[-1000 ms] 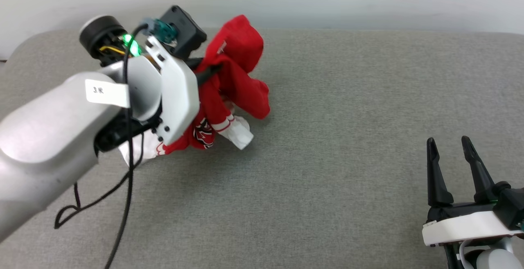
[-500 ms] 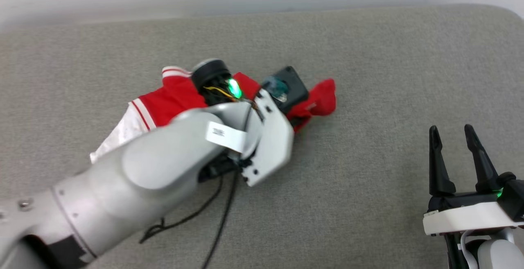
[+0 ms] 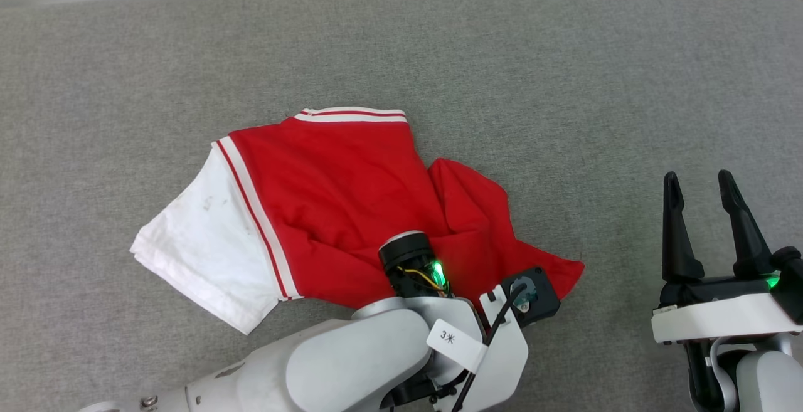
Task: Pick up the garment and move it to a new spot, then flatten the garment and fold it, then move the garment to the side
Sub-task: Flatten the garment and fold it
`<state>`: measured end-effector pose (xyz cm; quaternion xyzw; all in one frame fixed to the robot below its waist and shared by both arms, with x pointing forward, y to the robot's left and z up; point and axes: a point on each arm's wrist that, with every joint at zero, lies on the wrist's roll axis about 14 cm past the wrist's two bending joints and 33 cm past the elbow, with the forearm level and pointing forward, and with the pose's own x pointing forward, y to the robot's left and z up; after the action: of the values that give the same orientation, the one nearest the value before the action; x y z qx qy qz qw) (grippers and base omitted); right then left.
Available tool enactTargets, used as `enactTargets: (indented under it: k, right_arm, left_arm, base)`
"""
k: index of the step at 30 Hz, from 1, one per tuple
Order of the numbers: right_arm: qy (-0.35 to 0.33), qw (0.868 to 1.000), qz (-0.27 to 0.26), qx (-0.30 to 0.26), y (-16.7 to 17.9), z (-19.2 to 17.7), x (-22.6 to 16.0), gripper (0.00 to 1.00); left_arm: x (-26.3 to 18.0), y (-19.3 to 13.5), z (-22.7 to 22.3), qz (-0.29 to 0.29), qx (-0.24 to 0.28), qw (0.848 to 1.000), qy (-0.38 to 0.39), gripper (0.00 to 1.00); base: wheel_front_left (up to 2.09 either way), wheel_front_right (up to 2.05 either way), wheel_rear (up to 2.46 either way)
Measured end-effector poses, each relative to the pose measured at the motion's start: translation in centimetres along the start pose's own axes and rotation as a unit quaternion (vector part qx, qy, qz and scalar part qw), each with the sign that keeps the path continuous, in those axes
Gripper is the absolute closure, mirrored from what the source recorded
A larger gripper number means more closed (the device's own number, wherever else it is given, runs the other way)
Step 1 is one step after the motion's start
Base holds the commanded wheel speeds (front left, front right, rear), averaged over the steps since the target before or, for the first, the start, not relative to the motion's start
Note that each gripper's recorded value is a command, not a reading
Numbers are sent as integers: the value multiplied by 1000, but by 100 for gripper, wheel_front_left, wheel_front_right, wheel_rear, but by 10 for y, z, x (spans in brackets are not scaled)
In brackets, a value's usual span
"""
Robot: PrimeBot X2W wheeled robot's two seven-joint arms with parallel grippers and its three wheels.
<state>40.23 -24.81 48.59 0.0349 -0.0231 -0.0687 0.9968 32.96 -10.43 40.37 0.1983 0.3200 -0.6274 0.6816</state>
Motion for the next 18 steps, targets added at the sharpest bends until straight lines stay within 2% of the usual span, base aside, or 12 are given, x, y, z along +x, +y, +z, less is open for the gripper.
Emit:
enactTargets:
  k: [5, 6, 7, 8, 13, 18]
  right_arm:
    - [-2, 1000, 10, 1, 7, -1, 6, 0]
    - [-2, 1000, 13, 1, 9, 0, 6, 0]
    - [-4, 1000, 15, 1, 10, 1, 7, 0]
    - [-6, 1000, 17, 2, 12, 2, 7, 0]
    - [-12, 1000, 27, 3, 18, 7, 2, 0]
    - [-18, 999, 38, 4, 26, 13, -5, 0]
  left_arm:
    - [-3, -2, -4, 3, -6, 1000, 2, 100]
    - [-4, 0, -2, 8, -3, 1000, -3, 84]
    - [-7, 2, 3, 16, 6, 1000, -14, 8]
    - [-9, 3, 10, 22, 12, 999, -33, 0]
    - [-27, 5, 52, 48, 36, 989, -135, 0]
    - [-61, 27, 81, 110, 45, 965, -235, 0]
  base:
    - [0, 0, 0]
    - [0, 0, 0]
    - [0, 0, 0]
    - [0, 0, 0]
    - [0, 0, 0]
    - [0, 0, 0]
